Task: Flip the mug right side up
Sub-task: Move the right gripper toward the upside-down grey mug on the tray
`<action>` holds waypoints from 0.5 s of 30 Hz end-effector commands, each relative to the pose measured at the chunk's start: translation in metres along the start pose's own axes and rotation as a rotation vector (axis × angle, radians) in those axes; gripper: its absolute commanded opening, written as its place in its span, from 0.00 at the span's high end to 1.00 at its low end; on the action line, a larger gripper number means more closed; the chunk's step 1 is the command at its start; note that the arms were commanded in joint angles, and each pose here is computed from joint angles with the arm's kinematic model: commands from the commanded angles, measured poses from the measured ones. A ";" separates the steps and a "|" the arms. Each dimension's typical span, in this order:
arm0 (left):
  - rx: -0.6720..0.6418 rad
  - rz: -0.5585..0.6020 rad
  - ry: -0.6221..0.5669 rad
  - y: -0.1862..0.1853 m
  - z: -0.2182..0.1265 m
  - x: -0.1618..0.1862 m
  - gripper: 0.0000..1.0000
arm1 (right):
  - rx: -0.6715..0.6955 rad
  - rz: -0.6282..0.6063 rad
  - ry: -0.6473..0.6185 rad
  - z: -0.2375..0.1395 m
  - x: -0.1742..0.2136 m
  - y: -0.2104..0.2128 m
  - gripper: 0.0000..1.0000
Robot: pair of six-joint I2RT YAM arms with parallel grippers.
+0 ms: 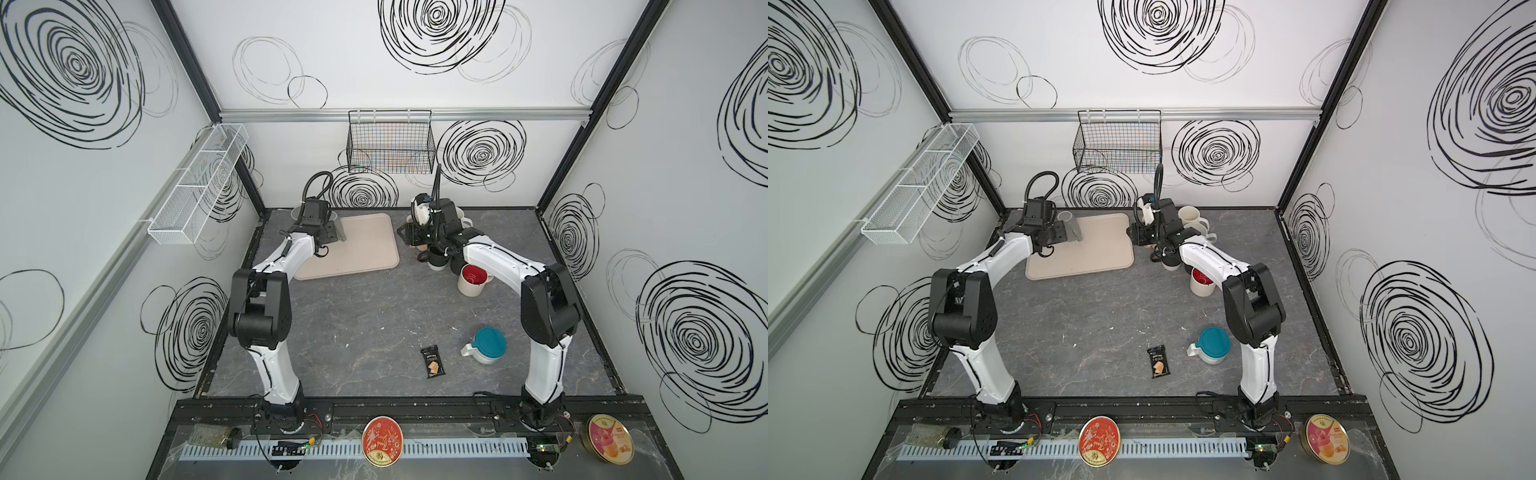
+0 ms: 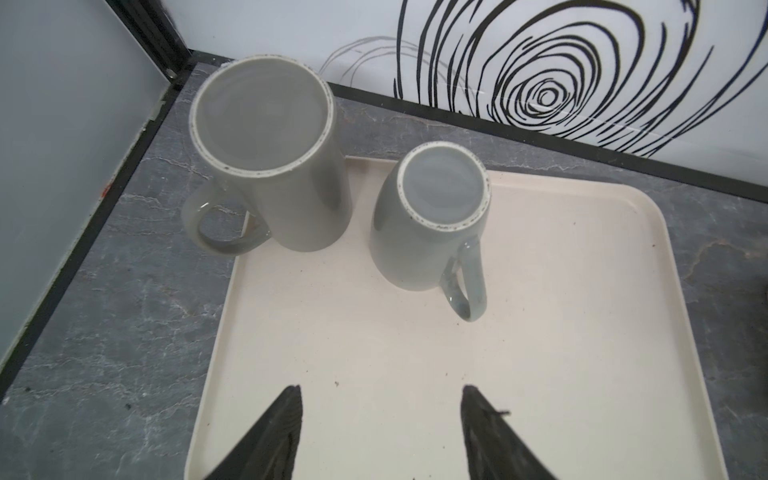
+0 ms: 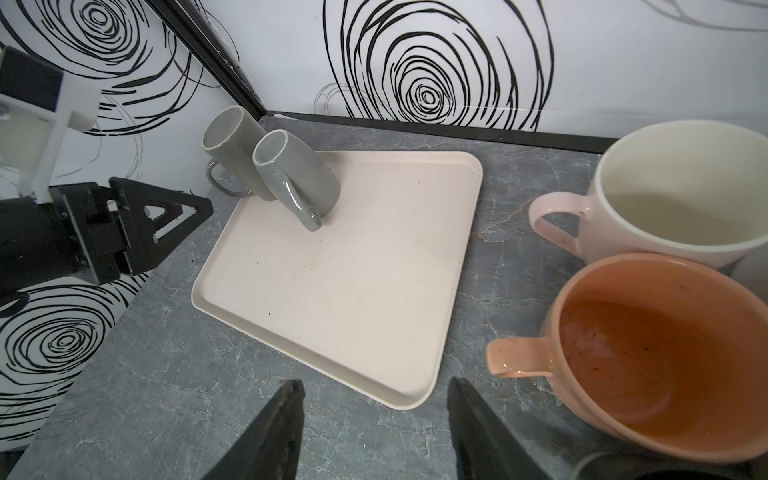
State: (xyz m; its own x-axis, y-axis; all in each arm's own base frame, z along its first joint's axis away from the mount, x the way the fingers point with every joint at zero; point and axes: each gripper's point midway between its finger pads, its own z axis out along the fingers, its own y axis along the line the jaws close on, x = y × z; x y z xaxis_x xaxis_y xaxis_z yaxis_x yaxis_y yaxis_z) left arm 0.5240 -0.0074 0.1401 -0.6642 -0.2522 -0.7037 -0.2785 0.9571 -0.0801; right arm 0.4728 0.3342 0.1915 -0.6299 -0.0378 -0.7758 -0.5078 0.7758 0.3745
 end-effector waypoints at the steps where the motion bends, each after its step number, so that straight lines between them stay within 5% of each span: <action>1: 0.039 -0.059 -0.033 -0.016 0.004 -0.017 0.36 | -0.016 -0.032 0.010 0.013 0.001 0.013 0.41; 15: 0.069 -0.078 -0.039 -0.001 0.004 -0.041 0.36 | -0.120 -0.232 -0.017 0.129 0.009 0.082 0.41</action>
State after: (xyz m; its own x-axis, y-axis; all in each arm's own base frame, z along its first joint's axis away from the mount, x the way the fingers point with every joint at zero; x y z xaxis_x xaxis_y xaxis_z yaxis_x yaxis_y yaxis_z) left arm 0.5535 -0.0065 0.1666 -0.6114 -0.3047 -0.7303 -0.2729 0.9475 -0.1669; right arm 0.4960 0.4642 0.1318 -0.5458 -0.1822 -0.8179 -0.6633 0.6904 0.2888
